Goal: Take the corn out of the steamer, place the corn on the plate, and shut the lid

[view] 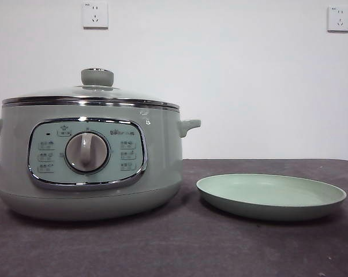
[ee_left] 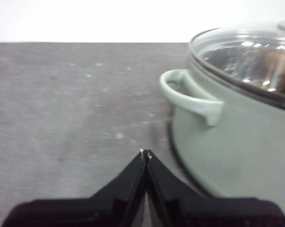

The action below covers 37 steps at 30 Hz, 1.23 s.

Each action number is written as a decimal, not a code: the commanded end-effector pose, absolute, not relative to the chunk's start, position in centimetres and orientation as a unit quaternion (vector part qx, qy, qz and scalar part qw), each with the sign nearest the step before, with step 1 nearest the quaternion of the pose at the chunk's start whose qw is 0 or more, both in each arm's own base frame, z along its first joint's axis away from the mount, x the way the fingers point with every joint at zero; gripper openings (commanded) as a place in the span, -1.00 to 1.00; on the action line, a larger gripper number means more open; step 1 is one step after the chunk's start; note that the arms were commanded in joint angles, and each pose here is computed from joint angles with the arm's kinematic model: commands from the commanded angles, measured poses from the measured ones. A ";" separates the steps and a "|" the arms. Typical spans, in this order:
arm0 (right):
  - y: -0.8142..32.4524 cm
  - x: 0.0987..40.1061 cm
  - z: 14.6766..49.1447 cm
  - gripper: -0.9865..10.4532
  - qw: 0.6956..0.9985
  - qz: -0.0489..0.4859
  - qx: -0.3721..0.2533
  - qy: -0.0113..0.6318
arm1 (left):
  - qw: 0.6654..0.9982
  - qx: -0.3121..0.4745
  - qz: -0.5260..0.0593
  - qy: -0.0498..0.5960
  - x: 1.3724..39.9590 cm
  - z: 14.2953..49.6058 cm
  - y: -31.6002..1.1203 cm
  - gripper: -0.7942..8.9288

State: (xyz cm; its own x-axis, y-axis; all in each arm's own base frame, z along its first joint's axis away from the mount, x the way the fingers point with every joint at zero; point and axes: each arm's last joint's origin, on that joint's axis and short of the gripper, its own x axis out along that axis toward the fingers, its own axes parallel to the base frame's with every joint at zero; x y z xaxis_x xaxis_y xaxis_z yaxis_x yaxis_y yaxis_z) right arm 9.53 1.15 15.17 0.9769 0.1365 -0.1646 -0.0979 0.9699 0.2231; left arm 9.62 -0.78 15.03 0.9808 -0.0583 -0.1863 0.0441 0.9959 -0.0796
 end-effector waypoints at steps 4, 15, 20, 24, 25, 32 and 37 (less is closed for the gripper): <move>1.2 9.6 14.8 -0.82 0.923 0.031 0.367 0.110 | 0.974 -0.167 -0.103 0.109 9.6 14.7 -1.3 -0.84; 1.4 9.4 15.7 -0.85 0.928 0.066 0.344 0.130 | 0.965 -0.192 -0.144 0.104 9.1 17.0 -1.5 -0.85; 1.4 9.4 17.7 -0.85 0.937 0.071 0.312 0.137 | 0.969 -0.175 -0.129 0.121 8.6 19.8 -1.3 -0.85; 1.6 9.8 20.2 -0.85 0.947 0.101 0.267 0.145 | 0.971 -0.148 -0.129 0.139 8.9 22.5 -1.4 -0.85; 1.6 9.9 20.7 -0.85 0.948 0.108 0.259 0.149 | 0.971 -0.143 -0.129 0.144 9.0 23.1 -1.4 -0.85; 2.2 11.7 25.1 -0.84 0.949 0.166 0.192 0.188 | 0.969 -0.081 -0.159 0.170 11.2 27.4 -1.7 -0.85; 2.6 13.6 27.8 -0.83 0.936 0.204 0.139 0.249 | 0.955 -0.075 -0.204 0.200 13.0 29.5 -2.1 -0.85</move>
State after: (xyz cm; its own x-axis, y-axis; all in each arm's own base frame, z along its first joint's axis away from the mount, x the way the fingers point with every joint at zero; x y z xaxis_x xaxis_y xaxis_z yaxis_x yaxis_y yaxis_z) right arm 13.31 2.52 27.39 0.8049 0.4424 -0.3955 -0.2681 0.8657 0.4227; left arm 12.66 -2.09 29.35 0.8472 -0.4066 -0.3420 0.3358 0.9086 -0.2483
